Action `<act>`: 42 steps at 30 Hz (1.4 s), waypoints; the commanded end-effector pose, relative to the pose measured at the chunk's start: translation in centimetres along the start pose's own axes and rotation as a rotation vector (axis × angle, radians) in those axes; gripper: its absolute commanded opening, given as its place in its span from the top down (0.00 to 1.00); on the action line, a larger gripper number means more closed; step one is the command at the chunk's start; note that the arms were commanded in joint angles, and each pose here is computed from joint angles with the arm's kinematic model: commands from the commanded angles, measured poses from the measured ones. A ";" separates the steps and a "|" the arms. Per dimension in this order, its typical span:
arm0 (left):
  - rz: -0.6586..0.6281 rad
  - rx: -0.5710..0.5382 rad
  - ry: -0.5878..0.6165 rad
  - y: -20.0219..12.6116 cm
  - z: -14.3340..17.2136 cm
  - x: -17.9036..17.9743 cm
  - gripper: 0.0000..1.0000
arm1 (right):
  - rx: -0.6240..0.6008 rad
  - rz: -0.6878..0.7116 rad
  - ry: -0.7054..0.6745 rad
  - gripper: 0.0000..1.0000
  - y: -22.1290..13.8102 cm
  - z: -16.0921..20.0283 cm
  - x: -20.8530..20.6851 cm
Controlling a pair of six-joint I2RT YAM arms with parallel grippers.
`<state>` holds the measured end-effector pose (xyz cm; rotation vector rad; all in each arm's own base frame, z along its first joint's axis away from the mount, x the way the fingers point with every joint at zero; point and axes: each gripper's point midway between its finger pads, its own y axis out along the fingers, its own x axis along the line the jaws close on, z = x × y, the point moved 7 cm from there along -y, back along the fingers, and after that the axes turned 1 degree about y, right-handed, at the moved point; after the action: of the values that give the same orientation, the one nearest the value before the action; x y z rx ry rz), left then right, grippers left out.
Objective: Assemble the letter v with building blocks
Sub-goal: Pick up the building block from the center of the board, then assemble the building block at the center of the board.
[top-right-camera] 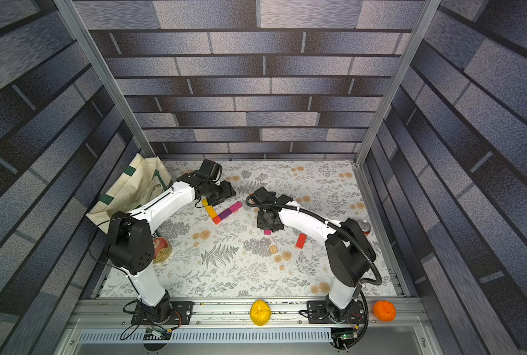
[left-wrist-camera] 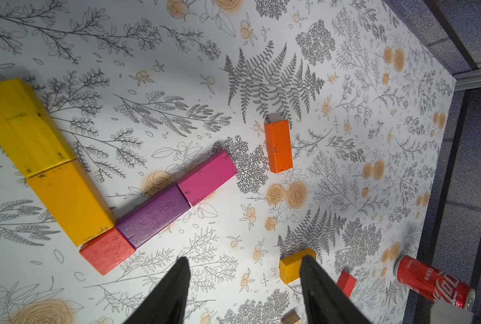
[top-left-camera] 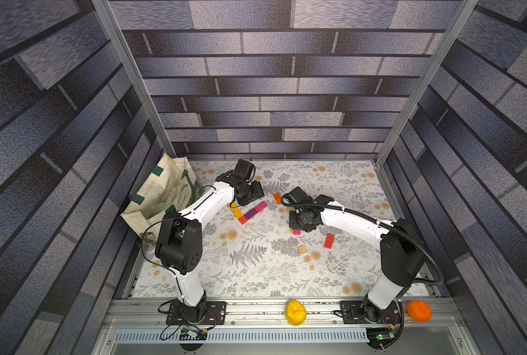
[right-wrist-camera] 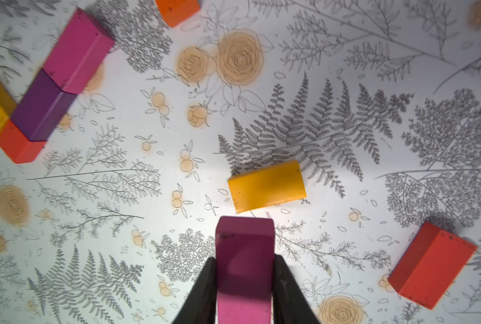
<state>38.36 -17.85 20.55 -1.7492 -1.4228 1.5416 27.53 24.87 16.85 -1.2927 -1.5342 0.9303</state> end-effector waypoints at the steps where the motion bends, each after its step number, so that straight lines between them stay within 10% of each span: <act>1: 0.002 -0.003 0.016 -0.8 -0.2 0.1 0.35 | 0.037 -0.013 -0.118 0.80 -0.1 -0.7 1.2; 42: -0.092 -0.061 -0.065 -3.5 0.4 4.3 0.35 | 0.170 0.021 -0.413 0.78 10.2 -8.5 1.4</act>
<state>36.89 -13.55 20.51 -1.6715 -1.5480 1.5559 38.18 28.62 10.56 -1.0127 -1.7363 1.3341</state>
